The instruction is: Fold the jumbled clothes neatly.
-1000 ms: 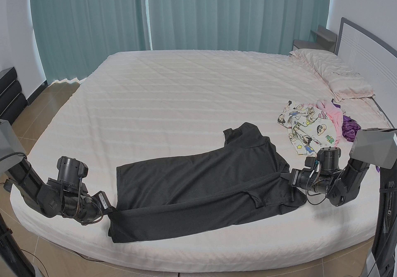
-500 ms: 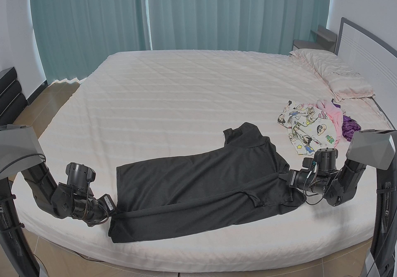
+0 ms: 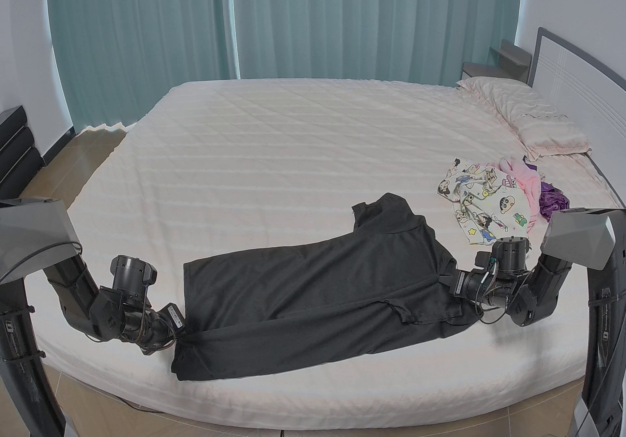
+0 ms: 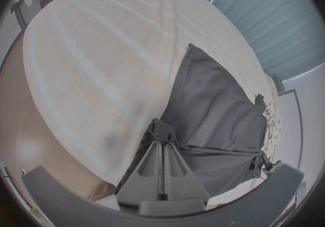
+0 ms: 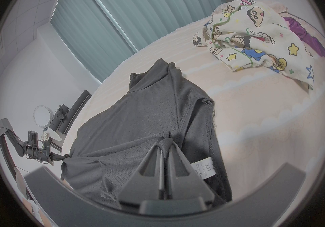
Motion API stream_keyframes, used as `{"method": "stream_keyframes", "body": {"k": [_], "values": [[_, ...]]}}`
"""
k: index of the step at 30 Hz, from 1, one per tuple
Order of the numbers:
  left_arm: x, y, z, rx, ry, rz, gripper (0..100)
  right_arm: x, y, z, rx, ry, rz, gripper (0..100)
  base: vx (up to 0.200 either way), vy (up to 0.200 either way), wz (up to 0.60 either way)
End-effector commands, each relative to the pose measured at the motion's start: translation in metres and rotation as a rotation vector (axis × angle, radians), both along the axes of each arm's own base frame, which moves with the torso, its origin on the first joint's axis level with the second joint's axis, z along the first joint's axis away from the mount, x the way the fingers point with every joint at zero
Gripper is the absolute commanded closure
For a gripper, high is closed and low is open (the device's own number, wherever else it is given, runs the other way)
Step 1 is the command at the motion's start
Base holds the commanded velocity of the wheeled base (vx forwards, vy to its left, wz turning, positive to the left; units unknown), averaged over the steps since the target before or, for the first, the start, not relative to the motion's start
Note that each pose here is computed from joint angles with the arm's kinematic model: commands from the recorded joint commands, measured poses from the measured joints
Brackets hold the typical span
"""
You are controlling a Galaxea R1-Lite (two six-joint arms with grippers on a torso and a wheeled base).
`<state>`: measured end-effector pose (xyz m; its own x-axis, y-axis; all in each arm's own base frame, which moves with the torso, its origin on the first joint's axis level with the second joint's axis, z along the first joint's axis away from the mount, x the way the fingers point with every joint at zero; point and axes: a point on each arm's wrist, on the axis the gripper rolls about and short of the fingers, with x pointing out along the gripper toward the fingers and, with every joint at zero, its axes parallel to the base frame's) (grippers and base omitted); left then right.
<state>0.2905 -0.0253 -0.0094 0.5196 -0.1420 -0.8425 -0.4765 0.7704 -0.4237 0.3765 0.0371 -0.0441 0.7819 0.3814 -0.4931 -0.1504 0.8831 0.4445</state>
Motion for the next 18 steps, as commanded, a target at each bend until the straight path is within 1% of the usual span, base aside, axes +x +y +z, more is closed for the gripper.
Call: {"method": "stream_keyframes", "body": {"k": [1, 5, 6, 7, 11, 14, 18], "values": [[0.0, -0.001, -0.004, 0.014, 0.01, 0.002, 100, 0.0, 0.0, -0.006, -0.001, 0.013, 0.0, 100, 0.0, 0.0, 0.0], [0.004, -0.002, -0.005, 0.027, -0.004, 0.013, 100, 0.0, 0.001, -0.008, -0.001, 0.014, 0.003, 100, 0.0, 0.0, 0.0], [0.004, -0.002, -0.006, 0.028, -0.009, 0.014, 0, 0.001, 0.002, -0.008, -0.001, 0.01, 0.005, 100, 0.0, 0.0, 0.0], [0.004, -0.002, -0.007, 0.028, -0.012, 0.013, 0, 0.002, 0.002, -0.008, -0.001, 0.008, 0.003, 0, 0.0, 0.0, 0.0], [0.004, -0.003, -0.008, 0.033, -0.026, 0.017, 0, 0.003, 0.003, -0.009, 0.002, 0.003, 0.003, 0, 0.0, 0.0, 0.0], [0.005, -0.003, -0.008, 0.018, -0.029, 0.039, 0, 0.003, 0.001, -0.004, 0.009, -0.017, -0.005, 0, 0.0, 0.0, 0.0], [0.005, -0.003, -0.005, -0.002, -0.049, 0.053, 0, 0.002, -0.011, 0.018, 0.036, -0.057, -0.049, 0, 0.0, 0.0, 0.0]]}}
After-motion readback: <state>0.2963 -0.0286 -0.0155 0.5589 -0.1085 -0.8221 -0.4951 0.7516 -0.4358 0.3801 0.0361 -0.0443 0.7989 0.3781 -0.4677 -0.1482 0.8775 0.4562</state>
